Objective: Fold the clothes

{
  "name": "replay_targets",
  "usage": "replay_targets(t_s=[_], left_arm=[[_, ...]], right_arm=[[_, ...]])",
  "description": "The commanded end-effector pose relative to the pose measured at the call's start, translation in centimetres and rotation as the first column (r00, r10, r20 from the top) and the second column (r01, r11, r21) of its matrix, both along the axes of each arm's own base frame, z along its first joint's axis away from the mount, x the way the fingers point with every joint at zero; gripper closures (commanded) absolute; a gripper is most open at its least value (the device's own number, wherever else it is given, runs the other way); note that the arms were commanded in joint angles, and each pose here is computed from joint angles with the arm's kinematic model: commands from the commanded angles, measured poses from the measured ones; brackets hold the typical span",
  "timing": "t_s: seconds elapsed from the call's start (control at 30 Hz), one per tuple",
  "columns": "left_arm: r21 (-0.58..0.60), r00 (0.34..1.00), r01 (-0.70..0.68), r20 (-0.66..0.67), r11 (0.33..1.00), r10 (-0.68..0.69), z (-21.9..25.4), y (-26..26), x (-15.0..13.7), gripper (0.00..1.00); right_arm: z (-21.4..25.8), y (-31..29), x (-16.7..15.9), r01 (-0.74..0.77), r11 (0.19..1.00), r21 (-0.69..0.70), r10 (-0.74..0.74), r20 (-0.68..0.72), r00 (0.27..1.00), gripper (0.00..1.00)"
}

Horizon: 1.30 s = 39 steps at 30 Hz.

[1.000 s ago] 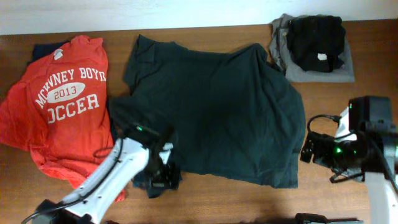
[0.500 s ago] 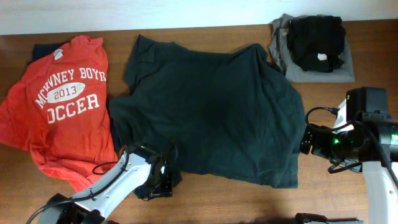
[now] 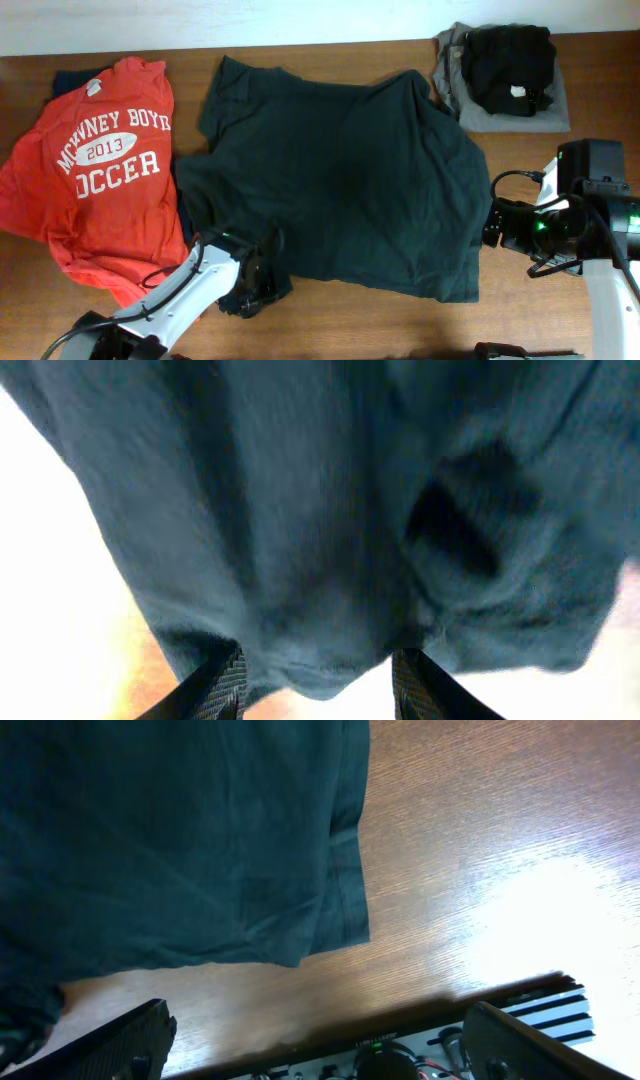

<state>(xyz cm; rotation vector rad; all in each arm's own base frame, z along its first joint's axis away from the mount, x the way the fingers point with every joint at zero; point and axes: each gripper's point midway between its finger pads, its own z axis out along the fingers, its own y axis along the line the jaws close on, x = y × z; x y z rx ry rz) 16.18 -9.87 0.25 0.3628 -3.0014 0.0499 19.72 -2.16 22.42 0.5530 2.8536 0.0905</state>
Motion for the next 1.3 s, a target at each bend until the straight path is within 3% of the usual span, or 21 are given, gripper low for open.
replay_targets(t_s=[0.0,0.13,0.2,0.23,0.27,0.3,0.43,0.6,0.8,0.97,1.03,1.27], left_arm=[[0.053,0.994,-0.064,0.089,0.997,0.060,0.2,1.0,2.1,0.53],[0.152,0.986,-0.068,0.159,0.986,0.044,0.3,2.8,3.4,0.54],[0.157,0.986,-0.068,0.159,0.985,0.043,0.3,2.9,3.3,0.62],[0.155,0.986,-0.068,0.158,0.986,0.043,0.3,2.8,3.3,0.72],[0.144,0.987,-0.068,0.153,0.987,0.045,0.3,2.6,3.2,0.90],[0.130,0.988,-0.066,0.145,0.989,0.047,0.3,2.4,3.1,0.99],[0.080,0.989,0.044,0.135,0.996,-0.055,1.7,1.2,4.0,0.99],[0.119,0.960,0.190,0.183,0.974,-0.210,10.2,1.5,8.0,0.99],[0.274,0.920,0.131,0.325,0.953,-0.220,18.8,4.0,11.6,0.99],[0.277,0.901,0.111,0.378,0.954,-0.215,19.2,3.8,12.9,0.99],[0.278,0.895,0.106,0.391,0.955,-0.214,18.7,3.7,13.5,0.99],[0.308,0.896,0.093,0.390,0.947,-0.215,17.6,4.0,14.7,0.99]], right_arm=[[0.0,-0.1,0.1,-0.010,1.000,-0.004,0.010,0.002,1.000,0.04],[0.0,-0.1,0.2,-0.010,1.000,-0.003,0.010,0.001,1.000,0.04],[0.0,-0.1,0.2,-0.010,1.000,-0.003,0.010,0.001,1.000,0.04],[0.0,-0.1,0.2,-0.010,1.000,-0.003,0.010,0.001,1.000,0.04],[0.0,-0.1,0.2,-0.010,1.000,-0.003,0.010,0.001,1.000,0.04],[0.0,-0.1,0.1,-0.009,1.000,-0.004,0.009,0.000,1.000,0.04],[0.0,-0.1,0.2,-0.008,1.000,-0.004,0.008,0.001,1.000,0.05],[-0.1,-0.1,-0.2,-0.003,1.000,0.000,0.003,-0.014,1.000,0.16],[-1.1,0.1,-1.6,0.081,0.996,0.023,-0.077,-0.116,0.990,0.16],[-4.1,0.2,-2.9,0.244,0.969,0.026,-0.233,-0.219,0.948,0.16],[-6.0,0.3,-3.4,0.303,0.953,0.022,-0.287,-0.260,0.922,0.22],[-12.0,2.1,-5.7,0.322,0.943,0.086,-0.266,-0.388,0.882,0.28]])
